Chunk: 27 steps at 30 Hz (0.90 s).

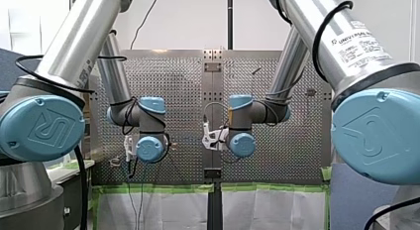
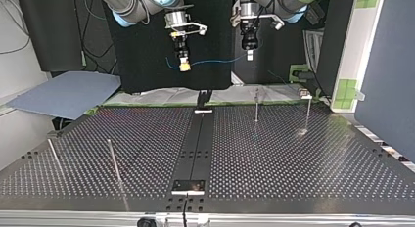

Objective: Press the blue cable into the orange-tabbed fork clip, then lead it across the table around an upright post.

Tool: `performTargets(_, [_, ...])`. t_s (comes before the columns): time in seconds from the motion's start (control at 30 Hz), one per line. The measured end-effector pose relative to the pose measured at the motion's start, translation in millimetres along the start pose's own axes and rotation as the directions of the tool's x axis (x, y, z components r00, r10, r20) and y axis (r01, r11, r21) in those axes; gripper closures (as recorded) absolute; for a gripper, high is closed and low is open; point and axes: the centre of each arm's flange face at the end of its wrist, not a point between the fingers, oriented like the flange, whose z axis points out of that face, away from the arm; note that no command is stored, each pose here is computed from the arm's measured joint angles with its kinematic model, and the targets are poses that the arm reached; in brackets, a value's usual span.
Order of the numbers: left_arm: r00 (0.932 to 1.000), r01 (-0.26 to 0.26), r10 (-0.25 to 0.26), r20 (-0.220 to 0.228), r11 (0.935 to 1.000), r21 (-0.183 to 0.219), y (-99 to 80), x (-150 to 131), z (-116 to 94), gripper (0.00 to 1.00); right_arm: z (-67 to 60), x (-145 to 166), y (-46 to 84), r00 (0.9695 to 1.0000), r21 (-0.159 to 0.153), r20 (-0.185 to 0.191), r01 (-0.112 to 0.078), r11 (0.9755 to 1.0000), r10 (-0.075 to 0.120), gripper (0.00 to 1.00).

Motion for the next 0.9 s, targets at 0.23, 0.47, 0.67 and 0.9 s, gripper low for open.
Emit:
performTargets(0.23, [1.0000, 0.000, 0.000, -0.001, 1.0000, 0.000, 0.0, 0.1, 0.0, 1.00, 0.0, 0.0, 0.0, 1.0000, 0.000, 0.000, 0.000, 1.0000, 0.000, 1.00])
performTargets(0.47, [1.0000, 0.000, 0.000, -0.001, 1.0000, 0.000, 0.0, 0.0, 0.0, 1.00, 0.0, -1.1, -1.9, 1.0000, 0.001, 0.004, -0.003, 1.0000, 0.003, 1.00])
performTargets(0.67, [1.0000, 0.000, 0.000, -0.001, 1.0000, 0.000, 0.0, 0.0, 0.0, 1.00, -13.1, -22.7, -25.5, 0.9973, 0.045, 0.073, -0.009, 0.9989, 0.005, 1.00])
performTargets(0.9, [1.0000, 0.000, 0.000, -0.001, 1.0000, 0.000, 0.0, 0.1, 0.0, 1.00, -44.1, -51.0, -57.0, 0.9859, 0.124, 0.164, 0.015, 0.9921, -0.035, 1.00])
